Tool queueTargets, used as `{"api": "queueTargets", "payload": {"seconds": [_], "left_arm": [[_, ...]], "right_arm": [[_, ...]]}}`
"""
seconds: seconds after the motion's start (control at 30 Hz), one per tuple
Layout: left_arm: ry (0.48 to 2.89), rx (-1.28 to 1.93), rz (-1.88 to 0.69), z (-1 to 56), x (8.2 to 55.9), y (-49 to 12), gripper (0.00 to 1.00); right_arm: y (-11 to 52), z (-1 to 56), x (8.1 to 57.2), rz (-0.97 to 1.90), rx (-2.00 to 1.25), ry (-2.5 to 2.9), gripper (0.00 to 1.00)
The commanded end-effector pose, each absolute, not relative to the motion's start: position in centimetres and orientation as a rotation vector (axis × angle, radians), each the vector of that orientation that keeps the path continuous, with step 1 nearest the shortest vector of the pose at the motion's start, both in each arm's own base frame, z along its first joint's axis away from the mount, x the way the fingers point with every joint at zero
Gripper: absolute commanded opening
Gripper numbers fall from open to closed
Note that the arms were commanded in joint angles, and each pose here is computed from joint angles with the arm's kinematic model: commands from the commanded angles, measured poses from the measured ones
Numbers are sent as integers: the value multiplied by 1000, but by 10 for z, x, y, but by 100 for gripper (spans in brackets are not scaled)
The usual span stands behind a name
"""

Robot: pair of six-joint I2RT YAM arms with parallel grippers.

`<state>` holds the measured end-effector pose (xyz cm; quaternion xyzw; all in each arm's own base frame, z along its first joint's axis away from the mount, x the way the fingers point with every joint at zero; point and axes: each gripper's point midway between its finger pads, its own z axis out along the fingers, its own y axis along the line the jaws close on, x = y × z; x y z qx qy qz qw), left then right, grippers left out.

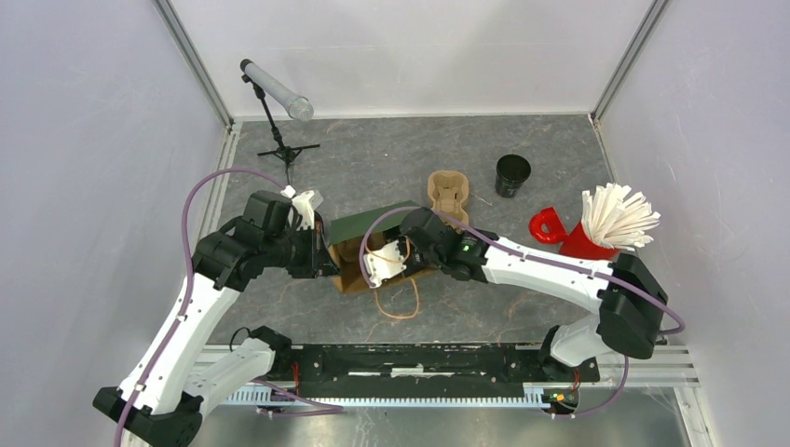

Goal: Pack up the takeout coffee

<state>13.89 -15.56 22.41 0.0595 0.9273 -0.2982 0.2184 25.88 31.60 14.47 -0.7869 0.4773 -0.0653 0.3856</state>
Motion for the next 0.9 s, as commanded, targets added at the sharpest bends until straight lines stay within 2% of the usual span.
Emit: {"api": "queueTargets", "payload": {"seconds": [0.0,0.4,0.87], "left_arm": [[2538,139,-870,242,140,-161,2],[2547,165,-886,264,146,-167,2],[2616,110,-937,267,144,-174,2]], "right_arm": [[313,177,242,-98,-1978,1209,41],[318,231,216,18,-1930,1196,40],[308,271,216,4,-1871,1224,41]]}}
